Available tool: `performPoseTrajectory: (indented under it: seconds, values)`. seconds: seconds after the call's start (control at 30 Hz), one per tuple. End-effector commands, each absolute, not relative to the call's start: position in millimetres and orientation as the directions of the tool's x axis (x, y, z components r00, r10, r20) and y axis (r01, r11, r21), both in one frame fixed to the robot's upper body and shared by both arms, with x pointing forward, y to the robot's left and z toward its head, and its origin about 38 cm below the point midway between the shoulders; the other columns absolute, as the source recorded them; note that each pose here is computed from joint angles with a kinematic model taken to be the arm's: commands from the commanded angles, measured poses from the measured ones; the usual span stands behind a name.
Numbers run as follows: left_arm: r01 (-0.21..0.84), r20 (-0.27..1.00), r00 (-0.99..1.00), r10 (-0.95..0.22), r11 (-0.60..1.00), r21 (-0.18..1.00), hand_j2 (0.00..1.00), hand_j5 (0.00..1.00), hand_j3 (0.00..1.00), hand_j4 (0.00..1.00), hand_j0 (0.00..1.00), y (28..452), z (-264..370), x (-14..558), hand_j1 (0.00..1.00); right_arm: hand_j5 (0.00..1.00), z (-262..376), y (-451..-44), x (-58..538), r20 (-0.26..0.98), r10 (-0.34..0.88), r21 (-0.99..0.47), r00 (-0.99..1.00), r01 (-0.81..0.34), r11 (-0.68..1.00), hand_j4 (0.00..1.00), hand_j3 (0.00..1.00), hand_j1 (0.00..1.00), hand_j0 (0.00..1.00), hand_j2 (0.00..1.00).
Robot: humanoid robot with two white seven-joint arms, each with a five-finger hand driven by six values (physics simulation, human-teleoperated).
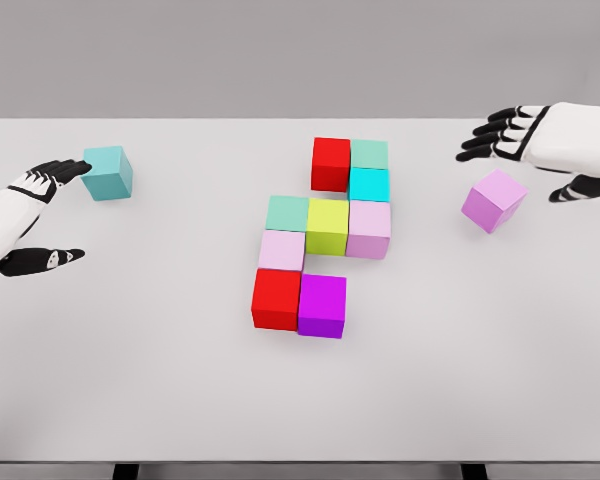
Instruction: Assemble the squares on the desktop into the number 2
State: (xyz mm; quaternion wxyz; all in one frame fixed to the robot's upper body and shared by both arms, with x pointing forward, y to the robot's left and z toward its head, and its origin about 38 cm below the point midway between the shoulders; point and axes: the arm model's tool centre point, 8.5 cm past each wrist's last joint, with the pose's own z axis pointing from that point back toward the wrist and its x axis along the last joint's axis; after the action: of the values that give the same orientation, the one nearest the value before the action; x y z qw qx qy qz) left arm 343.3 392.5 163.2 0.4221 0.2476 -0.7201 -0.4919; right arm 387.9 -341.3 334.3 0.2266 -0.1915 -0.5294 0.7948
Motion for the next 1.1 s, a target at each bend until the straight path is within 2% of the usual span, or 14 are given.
performPoseTrajectory:
  seconds: [0.0, 0.13, 0.2, 0.23, 0.27, 0.3, 0.4, 0.43, 0.47, 0.5, 0.57, 0.7, 0.77, 1.07]
  values:
    - [0.058, 0.369, -0.521, -0.770, 0.400, 0.915, 1.00, 1.00, 1.00, 1.00, 1.00, 393, 164, 343, 1.00, 1.00, 337, -337, 387, -0.063, 0.556, -0.934, -0.829, -0.148, -0.326, 1.00, 1.00, 1.00, 1.00, 1.00]
    - [0.055, 0.369, -0.520, -0.770, 0.401, 0.915, 1.00, 1.00, 1.00, 1.00, 1.00, 393, 164, 343, 1.00, 1.00, 338, -333, 385, -0.059, 0.543, -0.937, -0.838, -0.141, -0.319, 1.00, 1.00, 1.00, 1.00, 1.00]
    - [0.030, 0.363, -0.513, -0.778, 0.406, 0.913, 1.00, 1.00, 1.00, 1.00, 1.00, 400, 172, 344, 1.00, 1.00, 329, -327, 383, 0.024, 0.521, -0.943, -0.853, -0.193, -0.273, 1.00, 1.00, 1.00, 1.00, 1.00]
    - [0.023, 0.358, -0.510, -0.782, 0.404, 0.914, 1.00, 1.00, 1.00, 1.00, 1.00, 403, 174, 344, 1.00, 1.00, 327, -326, 386, 0.055, 0.549, -0.942, -0.834, -0.225, -0.248, 1.00, 1.00, 1.00, 1.00, 1.00]
    - [0.034, 0.354, -0.511, -0.784, 0.392, 0.919, 1.00, 1.00, 1.00, 1.00, 1.00, 403, 175, 344, 1.00, 1.00, 323, -329, 400, 0.119, 0.658, -0.939, -0.744, -0.300, -0.170, 1.00, 1.00, 1.00, 1.00, 1.00]
    - [0.064, 0.346, -0.506, -0.790, 0.366, 0.929, 1.00, 1.00, 1.00, 1.00, 1.00, 407, 176, 344, 1.00, 1.00, 324, -332, 406, 0.134, 0.700, -0.936, -0.702, -0.321, -0.143, 1.00, 1.00, 1.00, 1.00, 1.00]
    - [0.281, 0.363, -0.575, -0.733, 0.240, 0.929, 1.00, 1.00, 1.00, 1.00, 1.00, 391, 193, 337, 1.00, 1.00, 312, -339, 419, 0.149, 0.735, -0.925, -0.662, -0.355, -0.132, 1.00, 1.00, 1.00, 1.00, 1.00]
    - [0.216, 0.320, -0.615, -0.721, 0.236, 0.947, 1.00, 1.00, 1.00, 1.00, 1.00, 381, 216, 347, 1.00, 1.00, 305, -335, 428, 0.152, 0.734, -0.917, -0.662, -0.371, -0.145, 1.00, 1.00, 1.00, 1.00, 1.00]
    - [0.208, 0.329, -0.576, -0.748, 0.256, 0.944, 1.00, 1.00, 1.00, 1.00, 1.00, 383, 227, 357, 1.00, 1.00, 301, -333, 433, 0.142, 0.736, -0.912, -0.662, -0.376, -0.163, 1.00, 1.00, 1.00, 1.00, 1.00]
    - [0.200, 0.354, -0.424, -0.834, 0.295, 0.934, 1.00, 1.00, 1.00, 1.00, 1.00, 393, 241, 381, 1.00, 1.00, 289, -327, 444, 0.139, 0.738, -0.894, -0.661, -0.405, -0.194, 1.00, 1.00, 1.00, 1.00, 1.00]
    - [0.170, 0.363, -0.286, -0.887, 0.326, 0.930, 1.00, 1.00, 1.00, 1.00, 1.00, 391, 247, 400, 1.00, 1.00, 271, -317, 455, 0.144, 0.733, -0.873, -0.665, -0.435, -0.223, 1.00, 1.00, 1.00, 1.00, 1.00]
    - [0.311, 0.433, 0.071, -0.898, 0.433, 0.846, 1.00, 1.00, 1.00, 1.00, 1.00, 366, 215, 431, 1.00, 1.00, 242, -327, 467, 0.137, 0.752, -0.844, -0.645, -0.473, -0.253, 1.00, 1.00, 1.00, 1.00, 1.00]
    - [0.350, 0.403, 0.181, -0.897, 0.442, 0.826, 1.00, 1.00, 1.00, 1.00, 1.00, 355, 203, 436, 1.00, 1.00, 237, -341, 472, 0.142, 0.781, -0.835, -0.608, -0.497, -0.236, 1.00, 1.00, 1.00, 1.00, 1.00]
    - [0.377, 0.256, 0.162, -0.953, 0.300, 0.876, 1.00, 1.00, 1.00, 1.00, 1.00, 347, 227, 455, 1.00, 1.00, 217, -330, 488, 0.085, 0.772, -0.819, -0.630, -0.485, -0.306, 1.00, 1.00, 1.00, 1.00, 1.00]
